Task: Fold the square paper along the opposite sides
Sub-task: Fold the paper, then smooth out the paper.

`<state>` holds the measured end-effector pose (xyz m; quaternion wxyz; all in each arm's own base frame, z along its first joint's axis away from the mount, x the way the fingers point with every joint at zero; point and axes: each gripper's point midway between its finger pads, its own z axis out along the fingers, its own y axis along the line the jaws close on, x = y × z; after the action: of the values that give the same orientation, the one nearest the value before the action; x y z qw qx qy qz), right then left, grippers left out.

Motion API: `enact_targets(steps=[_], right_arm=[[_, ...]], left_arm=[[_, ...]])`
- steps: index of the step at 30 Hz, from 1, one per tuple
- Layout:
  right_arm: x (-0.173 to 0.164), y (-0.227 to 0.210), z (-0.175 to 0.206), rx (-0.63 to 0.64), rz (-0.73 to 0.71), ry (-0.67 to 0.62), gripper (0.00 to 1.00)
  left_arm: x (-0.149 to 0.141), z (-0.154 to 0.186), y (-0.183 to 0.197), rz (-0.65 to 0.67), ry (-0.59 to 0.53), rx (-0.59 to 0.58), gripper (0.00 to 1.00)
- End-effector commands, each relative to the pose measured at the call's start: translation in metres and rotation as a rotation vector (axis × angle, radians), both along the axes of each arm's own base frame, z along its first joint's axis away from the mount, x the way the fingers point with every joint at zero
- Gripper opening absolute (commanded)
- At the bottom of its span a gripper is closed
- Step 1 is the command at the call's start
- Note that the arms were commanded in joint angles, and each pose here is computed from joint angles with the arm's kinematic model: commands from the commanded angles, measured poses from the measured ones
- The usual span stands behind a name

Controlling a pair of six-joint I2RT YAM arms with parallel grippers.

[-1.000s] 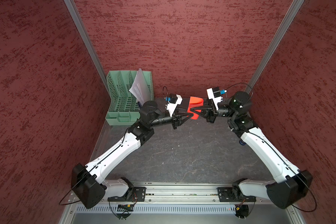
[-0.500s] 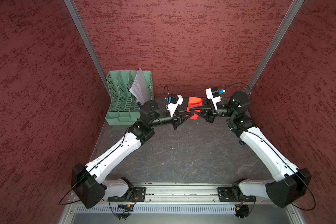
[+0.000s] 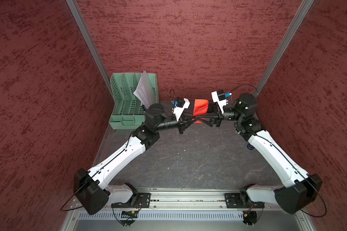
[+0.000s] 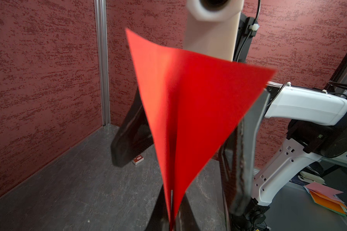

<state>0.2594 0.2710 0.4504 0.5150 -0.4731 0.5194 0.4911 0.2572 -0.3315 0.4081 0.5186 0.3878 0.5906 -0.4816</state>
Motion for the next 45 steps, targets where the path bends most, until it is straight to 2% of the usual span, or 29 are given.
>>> enact_targets(steps=[1,5,10,17,23,32,45], right_arm=[[-0.009,-0.007,0.012,-0.052,-0.052,-0.068,0.71],[-0.013,-0.016,0.018,-0.119,-0.117,-0.114,0.76],[-0.024,-0.027,0.027,-0.195,-0.154,-0.176,0.78],[-0.024,-0.032,0.013,-0.242,-0.15,-0.146,0.77],[-0.023,-0.031,0.005,-0.214,-0.121,-0.124,0.75],[-0.049,-0.03,0.029,-0.075,0.103,-0.09,0.65],[-0.048,-0.028,0.027,-0.061,0.122,-0.07,0.58]], left_arm=[[-0.005,0.011,0.003,0.007,-0.031,0.007,0.08],[-0.007,0.006,0.007,0.011,-0.017,0.049,0.08],[-0.017,-0.004,0.014,0.0,0.018,0.126,0.07],[-0.045,0.007,0.027,-0.047,-0.005,0.084,0.09],[-0.063,0.015,0.029,-0.117,-0.015,0.044,0.1],[-0.069,0.008,0.024,-0.191,0.004,0.036,0.11],[-0.066,0.013,0.02,-0.232,0.002,0.019,0.12]])
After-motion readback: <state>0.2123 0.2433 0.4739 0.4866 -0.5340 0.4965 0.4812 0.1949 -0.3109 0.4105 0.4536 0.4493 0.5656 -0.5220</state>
